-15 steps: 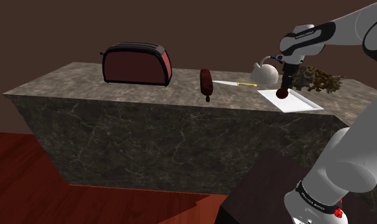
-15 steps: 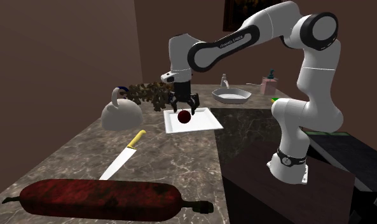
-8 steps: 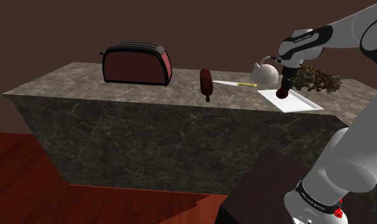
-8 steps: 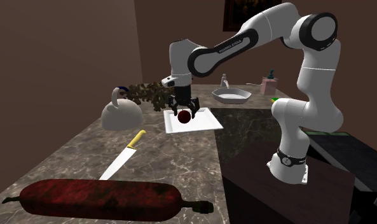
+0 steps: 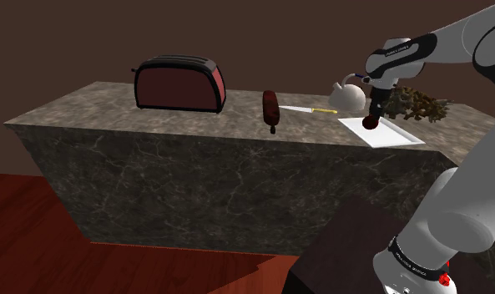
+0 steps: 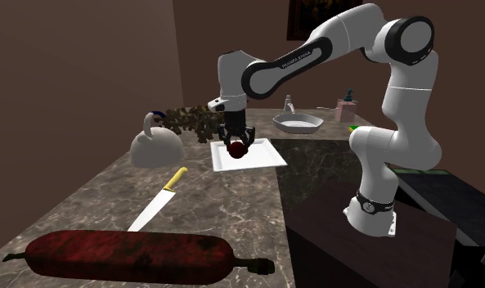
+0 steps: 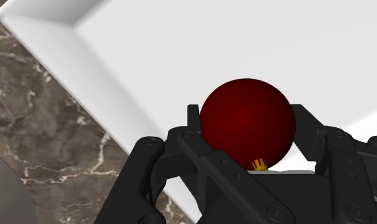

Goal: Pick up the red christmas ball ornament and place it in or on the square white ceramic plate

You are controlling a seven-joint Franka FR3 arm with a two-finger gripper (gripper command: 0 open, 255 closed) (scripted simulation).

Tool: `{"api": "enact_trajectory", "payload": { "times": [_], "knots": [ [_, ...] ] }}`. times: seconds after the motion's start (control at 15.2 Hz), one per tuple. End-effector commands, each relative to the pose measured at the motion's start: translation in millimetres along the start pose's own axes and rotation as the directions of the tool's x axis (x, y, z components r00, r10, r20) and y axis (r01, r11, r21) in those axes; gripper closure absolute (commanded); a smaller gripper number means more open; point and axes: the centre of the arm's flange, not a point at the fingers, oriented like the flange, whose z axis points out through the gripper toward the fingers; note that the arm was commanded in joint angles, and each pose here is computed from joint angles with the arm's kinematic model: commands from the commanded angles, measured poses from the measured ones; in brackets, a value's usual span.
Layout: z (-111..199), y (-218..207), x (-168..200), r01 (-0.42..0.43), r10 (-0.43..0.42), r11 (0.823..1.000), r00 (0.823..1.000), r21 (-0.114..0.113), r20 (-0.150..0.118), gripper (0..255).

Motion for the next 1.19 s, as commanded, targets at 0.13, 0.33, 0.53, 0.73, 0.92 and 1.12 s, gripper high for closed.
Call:
{"api": "enact_trajectory", "payload": {
  "times": [0.13,0.33,0.53,0.73,0.92,1.12],
  "knots": [
    [0.0,0.0,0.0,0.0,0.0,1.0,1.0,0.0,0.0,255],
    [0.0,0.0,0.0,0.0,0.0,1.0,1.0,0.0,0.0,255],
    [-15.8,-0.5,-1.1,0.0,0.0,1.0,1.0,0.0,0.0,255],
    [-31.6,-0.9,-2.2,0.0,0.0,1.0,1.0,0.0,0.0,255],
    [-47.3,-1.4,-3.2,0.0,0.0,1.0,1.0,0.0,0.0,255],
    [-63.1,-1.9,-4.3,0.0,0.0,1.0,1.0,0.0,0.0,255]
  ]
}}
